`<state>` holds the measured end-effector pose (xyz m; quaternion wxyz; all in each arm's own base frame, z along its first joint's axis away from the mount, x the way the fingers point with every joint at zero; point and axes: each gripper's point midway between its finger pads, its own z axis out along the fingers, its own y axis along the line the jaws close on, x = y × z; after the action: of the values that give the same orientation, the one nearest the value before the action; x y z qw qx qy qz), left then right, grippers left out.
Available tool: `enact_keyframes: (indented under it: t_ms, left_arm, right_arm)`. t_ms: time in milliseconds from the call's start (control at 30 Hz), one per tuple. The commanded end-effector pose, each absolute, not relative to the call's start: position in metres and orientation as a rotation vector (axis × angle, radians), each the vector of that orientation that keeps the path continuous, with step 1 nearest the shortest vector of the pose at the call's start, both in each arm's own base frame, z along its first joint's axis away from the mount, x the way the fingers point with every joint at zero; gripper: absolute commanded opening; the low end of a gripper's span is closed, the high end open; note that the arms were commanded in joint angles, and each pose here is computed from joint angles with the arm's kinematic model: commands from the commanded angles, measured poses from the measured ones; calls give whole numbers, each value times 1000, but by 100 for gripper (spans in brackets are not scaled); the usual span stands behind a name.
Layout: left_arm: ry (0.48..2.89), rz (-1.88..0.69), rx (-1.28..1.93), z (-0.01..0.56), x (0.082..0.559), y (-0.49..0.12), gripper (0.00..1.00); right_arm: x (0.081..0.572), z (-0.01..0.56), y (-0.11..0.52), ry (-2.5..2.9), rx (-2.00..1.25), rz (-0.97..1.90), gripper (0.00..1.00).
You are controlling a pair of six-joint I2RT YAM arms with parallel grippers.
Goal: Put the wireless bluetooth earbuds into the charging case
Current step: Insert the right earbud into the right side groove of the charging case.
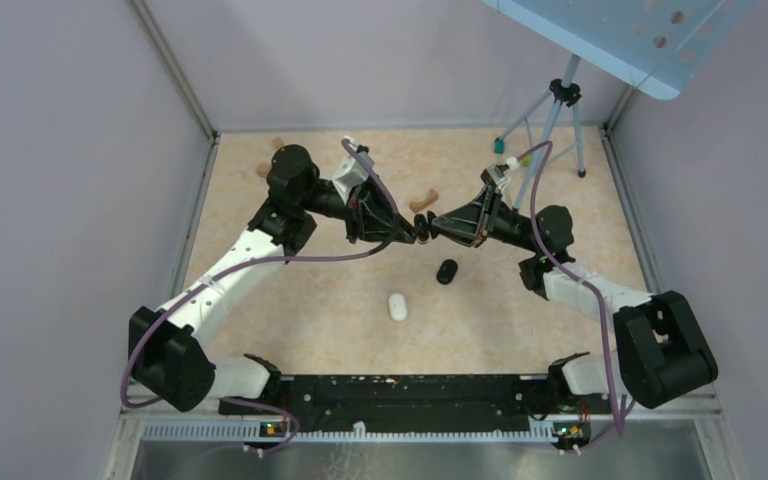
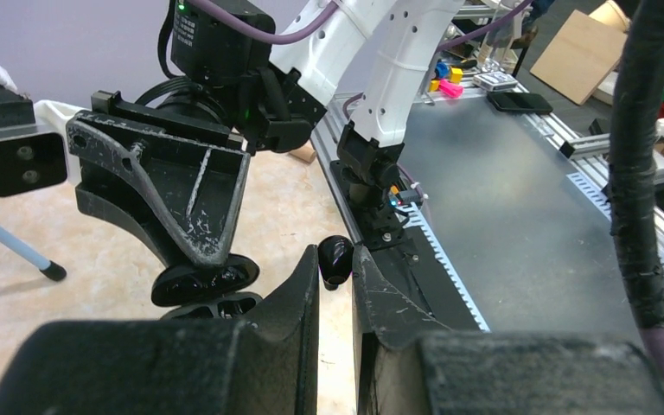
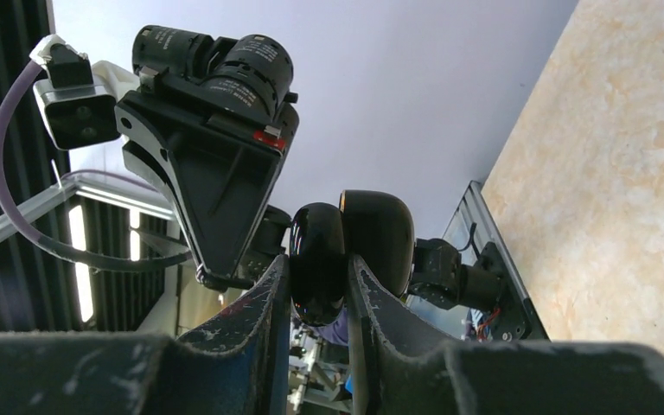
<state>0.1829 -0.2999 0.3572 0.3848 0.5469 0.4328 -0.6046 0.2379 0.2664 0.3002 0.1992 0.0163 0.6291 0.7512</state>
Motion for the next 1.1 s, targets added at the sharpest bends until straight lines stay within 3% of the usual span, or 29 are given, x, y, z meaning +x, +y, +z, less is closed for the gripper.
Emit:
enact_keyframes:
  t_ms: [0, 1067]
  left_arm:
    - [1003, -1464, 1409, 359, 186, -315, 0]
    - [933, -1334, 1445, 338, 205, -328, 0]
  right_arm:
    - [225, 339, 267, 1617, -82, 2142, 0]
    - [213, 343, 262, 1583, -48, 2237, 0]
